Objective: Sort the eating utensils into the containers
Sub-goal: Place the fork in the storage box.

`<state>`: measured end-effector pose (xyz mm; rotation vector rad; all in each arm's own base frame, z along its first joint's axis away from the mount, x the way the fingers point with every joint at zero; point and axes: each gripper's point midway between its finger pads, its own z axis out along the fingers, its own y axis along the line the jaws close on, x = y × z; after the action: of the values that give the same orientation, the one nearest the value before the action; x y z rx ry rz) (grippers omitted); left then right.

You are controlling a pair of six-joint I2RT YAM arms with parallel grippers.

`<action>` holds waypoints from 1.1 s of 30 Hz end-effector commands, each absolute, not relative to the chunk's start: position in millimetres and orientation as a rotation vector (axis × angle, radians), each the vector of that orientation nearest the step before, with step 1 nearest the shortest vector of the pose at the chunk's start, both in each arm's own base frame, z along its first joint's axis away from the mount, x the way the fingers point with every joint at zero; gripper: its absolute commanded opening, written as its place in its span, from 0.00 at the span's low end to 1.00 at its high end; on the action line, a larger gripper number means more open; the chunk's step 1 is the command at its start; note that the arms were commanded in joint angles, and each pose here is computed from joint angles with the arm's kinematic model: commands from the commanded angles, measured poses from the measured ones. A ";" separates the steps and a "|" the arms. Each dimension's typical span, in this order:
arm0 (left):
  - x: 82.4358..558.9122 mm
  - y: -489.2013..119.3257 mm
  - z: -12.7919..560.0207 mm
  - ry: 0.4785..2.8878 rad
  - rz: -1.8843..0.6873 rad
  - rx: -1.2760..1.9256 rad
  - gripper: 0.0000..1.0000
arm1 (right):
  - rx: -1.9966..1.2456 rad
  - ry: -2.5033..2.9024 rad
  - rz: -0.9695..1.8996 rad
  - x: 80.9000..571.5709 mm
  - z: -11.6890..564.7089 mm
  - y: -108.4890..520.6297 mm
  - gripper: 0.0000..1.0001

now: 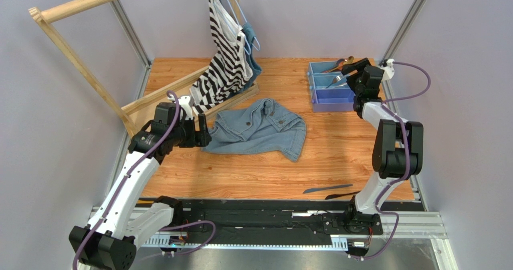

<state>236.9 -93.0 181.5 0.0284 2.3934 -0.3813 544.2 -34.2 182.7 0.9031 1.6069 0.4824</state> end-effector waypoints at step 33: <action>236.2 -94.9 176.0 2.417 -0.350 0.061 0.86 | 0.847 1.707 0.887 585.2 151.7 -12.4 0.28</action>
<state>237.3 -95.3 176.1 0.0457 2.4140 -0.3595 572.3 -18.5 129.0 0.9172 1.7713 0.8095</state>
